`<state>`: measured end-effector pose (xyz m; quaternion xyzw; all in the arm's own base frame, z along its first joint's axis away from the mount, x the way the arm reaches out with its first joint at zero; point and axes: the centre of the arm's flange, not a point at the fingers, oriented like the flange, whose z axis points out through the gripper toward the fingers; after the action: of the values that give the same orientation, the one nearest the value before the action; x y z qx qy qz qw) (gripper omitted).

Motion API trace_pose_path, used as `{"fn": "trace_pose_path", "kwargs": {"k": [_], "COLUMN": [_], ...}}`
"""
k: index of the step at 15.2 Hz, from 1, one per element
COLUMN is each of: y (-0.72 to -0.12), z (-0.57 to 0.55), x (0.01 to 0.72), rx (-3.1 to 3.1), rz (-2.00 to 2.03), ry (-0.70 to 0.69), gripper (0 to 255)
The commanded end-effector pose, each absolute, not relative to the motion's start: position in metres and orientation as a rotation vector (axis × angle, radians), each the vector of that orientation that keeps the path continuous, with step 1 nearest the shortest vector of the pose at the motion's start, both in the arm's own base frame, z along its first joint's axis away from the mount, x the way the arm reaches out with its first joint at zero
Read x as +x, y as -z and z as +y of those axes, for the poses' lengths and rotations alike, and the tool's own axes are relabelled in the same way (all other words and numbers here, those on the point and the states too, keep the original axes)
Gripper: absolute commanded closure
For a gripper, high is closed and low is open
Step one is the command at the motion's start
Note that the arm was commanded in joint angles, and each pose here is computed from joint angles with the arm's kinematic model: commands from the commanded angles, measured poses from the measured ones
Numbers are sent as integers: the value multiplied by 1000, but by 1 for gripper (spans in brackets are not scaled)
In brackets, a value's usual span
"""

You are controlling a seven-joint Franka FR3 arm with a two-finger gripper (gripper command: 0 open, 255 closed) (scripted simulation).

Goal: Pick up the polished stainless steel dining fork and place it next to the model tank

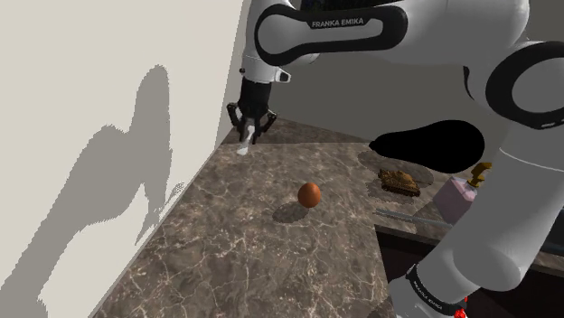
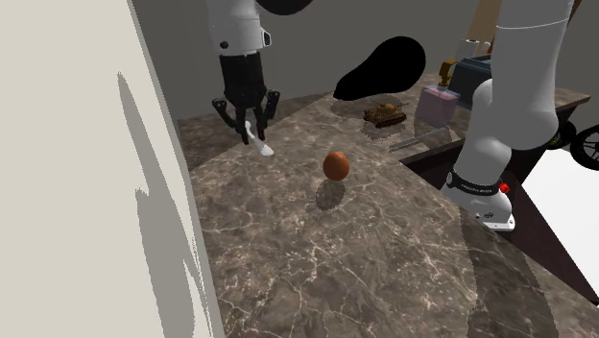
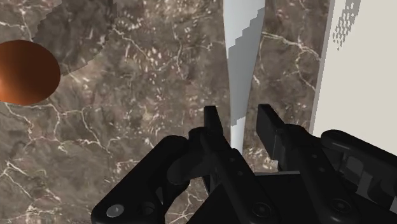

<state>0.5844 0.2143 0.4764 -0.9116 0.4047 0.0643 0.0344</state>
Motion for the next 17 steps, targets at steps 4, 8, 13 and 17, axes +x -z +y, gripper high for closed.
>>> {"fn": "trace_pose_path", "kwargs": {"k": [4,8,13,17], "y": [-475,-475,-476,-476], "z": [156,110,53,8], "x": [551,525,492,466], "rx": [-2802,-2802,-2802,-2802], "rz": [1243,1243,1243,1243], "ry": [-197,-197,-197,-197], "gripper": [255,255,255,255]}}
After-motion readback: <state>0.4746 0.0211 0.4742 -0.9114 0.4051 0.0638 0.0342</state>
